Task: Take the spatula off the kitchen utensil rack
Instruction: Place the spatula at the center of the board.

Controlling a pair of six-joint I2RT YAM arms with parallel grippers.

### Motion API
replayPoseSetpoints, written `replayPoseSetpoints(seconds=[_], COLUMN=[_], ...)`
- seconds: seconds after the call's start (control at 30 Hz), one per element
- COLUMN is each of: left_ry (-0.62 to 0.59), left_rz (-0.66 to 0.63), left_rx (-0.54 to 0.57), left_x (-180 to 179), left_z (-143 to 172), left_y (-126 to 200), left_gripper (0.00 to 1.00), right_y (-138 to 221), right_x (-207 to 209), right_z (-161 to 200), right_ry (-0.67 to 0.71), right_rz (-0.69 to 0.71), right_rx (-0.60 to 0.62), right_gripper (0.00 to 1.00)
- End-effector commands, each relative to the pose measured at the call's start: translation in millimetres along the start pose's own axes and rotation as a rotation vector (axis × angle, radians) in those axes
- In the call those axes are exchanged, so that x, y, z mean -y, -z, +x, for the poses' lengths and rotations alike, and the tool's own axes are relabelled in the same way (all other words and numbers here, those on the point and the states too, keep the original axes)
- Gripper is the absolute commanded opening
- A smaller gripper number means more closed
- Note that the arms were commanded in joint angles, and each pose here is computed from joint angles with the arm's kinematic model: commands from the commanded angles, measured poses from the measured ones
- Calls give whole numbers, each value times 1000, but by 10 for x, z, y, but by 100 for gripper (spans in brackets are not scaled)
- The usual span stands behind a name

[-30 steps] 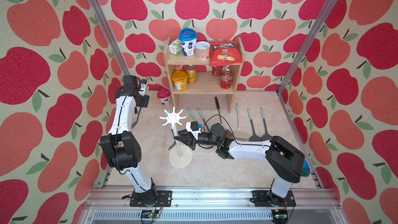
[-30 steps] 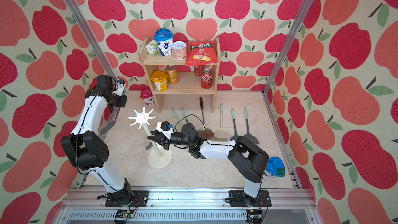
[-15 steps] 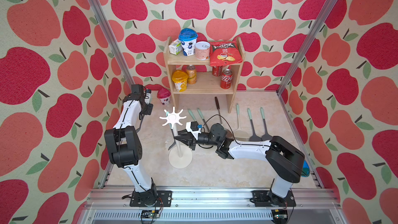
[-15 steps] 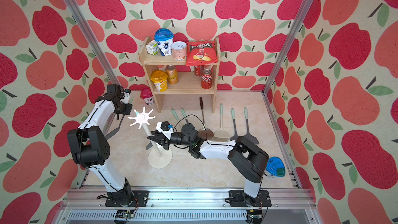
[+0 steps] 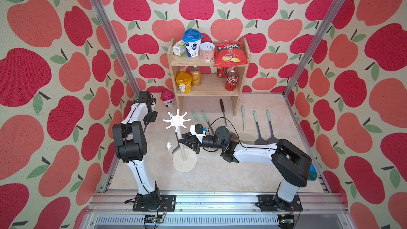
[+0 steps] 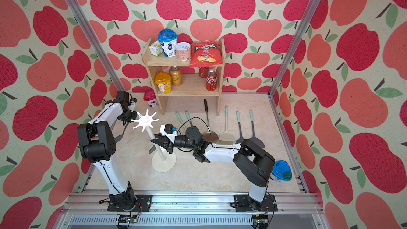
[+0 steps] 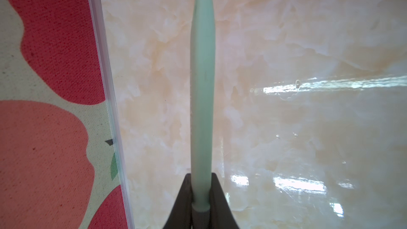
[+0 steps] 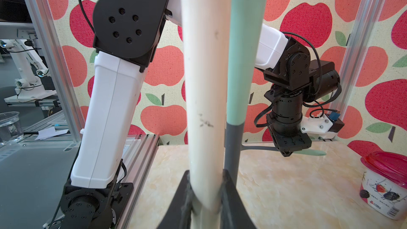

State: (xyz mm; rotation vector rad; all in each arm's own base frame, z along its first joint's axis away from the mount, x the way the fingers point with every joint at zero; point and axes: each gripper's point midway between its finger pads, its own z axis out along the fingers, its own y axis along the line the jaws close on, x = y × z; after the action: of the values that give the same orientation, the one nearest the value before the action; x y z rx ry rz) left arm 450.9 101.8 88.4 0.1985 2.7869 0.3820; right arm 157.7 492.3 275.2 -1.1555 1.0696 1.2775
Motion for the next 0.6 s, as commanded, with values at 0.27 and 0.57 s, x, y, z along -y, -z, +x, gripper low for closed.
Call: replayPoseSetpoints(seconds=[0.27,0.57], left_ry=[54,16], left_rz=[-181,-279], left_rx=[-56,-91], left_x=[-214,-239], left_z=[70,214], left_y=[-289,-549], left_gripper=[0,0], right_y=[58,64], right_x=[13,67], right_z=[92,140], right_ry=[-18,-30], right_rz=[-4,4], right_rx=[-37,-45], right_gripper=[4,4])
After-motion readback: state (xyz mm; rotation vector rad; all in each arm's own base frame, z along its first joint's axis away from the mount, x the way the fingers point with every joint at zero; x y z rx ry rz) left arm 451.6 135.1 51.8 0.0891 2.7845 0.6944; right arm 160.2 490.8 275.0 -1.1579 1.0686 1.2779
